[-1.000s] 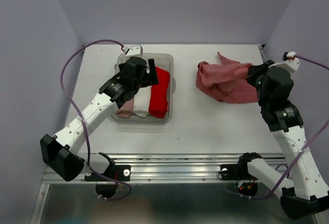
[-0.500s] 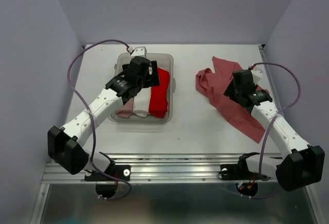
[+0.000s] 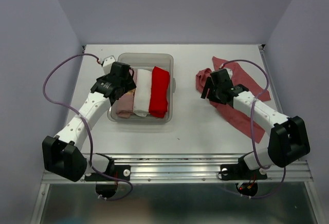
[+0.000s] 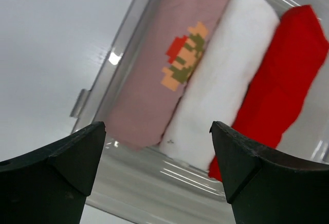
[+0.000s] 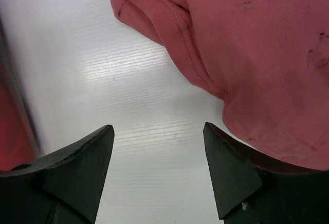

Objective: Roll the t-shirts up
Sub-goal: Move the bin to the corner of the board.

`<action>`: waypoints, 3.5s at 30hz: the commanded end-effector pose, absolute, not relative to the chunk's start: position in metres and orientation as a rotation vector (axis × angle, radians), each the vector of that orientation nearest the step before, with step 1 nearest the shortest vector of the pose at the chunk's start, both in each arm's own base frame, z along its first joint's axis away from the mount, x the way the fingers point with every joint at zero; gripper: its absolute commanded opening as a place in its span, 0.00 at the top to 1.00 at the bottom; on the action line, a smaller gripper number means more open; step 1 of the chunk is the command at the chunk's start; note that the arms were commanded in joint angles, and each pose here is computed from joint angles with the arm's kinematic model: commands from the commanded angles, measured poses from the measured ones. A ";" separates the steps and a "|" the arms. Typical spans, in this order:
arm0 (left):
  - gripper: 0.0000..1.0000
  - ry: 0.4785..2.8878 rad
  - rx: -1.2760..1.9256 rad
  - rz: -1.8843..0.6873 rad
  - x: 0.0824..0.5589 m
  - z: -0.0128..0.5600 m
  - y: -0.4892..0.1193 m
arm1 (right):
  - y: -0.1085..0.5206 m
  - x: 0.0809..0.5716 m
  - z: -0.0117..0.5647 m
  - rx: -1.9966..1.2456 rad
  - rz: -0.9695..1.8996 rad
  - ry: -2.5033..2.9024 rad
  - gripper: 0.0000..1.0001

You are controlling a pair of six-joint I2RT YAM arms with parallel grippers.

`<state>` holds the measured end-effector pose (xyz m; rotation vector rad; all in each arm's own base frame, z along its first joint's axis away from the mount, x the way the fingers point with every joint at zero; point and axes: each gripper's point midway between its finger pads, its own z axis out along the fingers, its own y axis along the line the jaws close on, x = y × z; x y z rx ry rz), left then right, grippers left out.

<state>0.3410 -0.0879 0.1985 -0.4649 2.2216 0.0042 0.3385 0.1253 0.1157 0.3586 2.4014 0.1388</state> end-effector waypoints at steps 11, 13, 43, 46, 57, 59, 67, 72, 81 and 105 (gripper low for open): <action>0.08 2.275 -0.136 -0.248 0.293 0.205 -0.204 | 0.148 0.356 0.127 0.354 0.294 2.339 0.19; 0.08 2.280 -0.024 -0.309 0.278 0.205 -0.245 | 0.137 0.356 0.129 0.387 0.238 2.313 0.19; 0.14 2.481 0.169 -0.229 0.256 0.090 -0.296 | 0.012 0.308 0.199 0.854 -0.099 1.815 0.02; 0.14 2.481 0.054 -0.153 0.276 0.088 -0.261 | 0.012 0.309 0.203 0.851 -0.093 1.806 0.02; 0.14 2.402 -0.026 -0.104 0.328 0.116 -0.232 | 0.017 0.311 0.203 0.834 -0.069 1.823 0.02; 0.14 2.420 -0.041 -0.069 0.329 0.109 -0.230 | 0.017 0.310 0.203 0.829 -0.069 1.827 0.02; 0.15 2.367 -0.200 0.078 0.353 0.110 -0.203 | 0.018 0.310 0.201 0.799 -0.077 1.848 0.02; 0.15 2.356 -0.225 0.144 0.374 0.111 -0.184 | 0.018 0.307 0.199 0.797 -0.069 1.852 0.02; 0.15 2.350 -0.276 0.247 0.408 0.106 -0.149 | 0.024 0.309 0.194 0.788 -0.051 1.879 0.01; 0.15 2.347 -0.308 0.254 0.460 0.112 -0.113 | 0.055 0.322 0.154 0.630 -0.029 2.117 0.00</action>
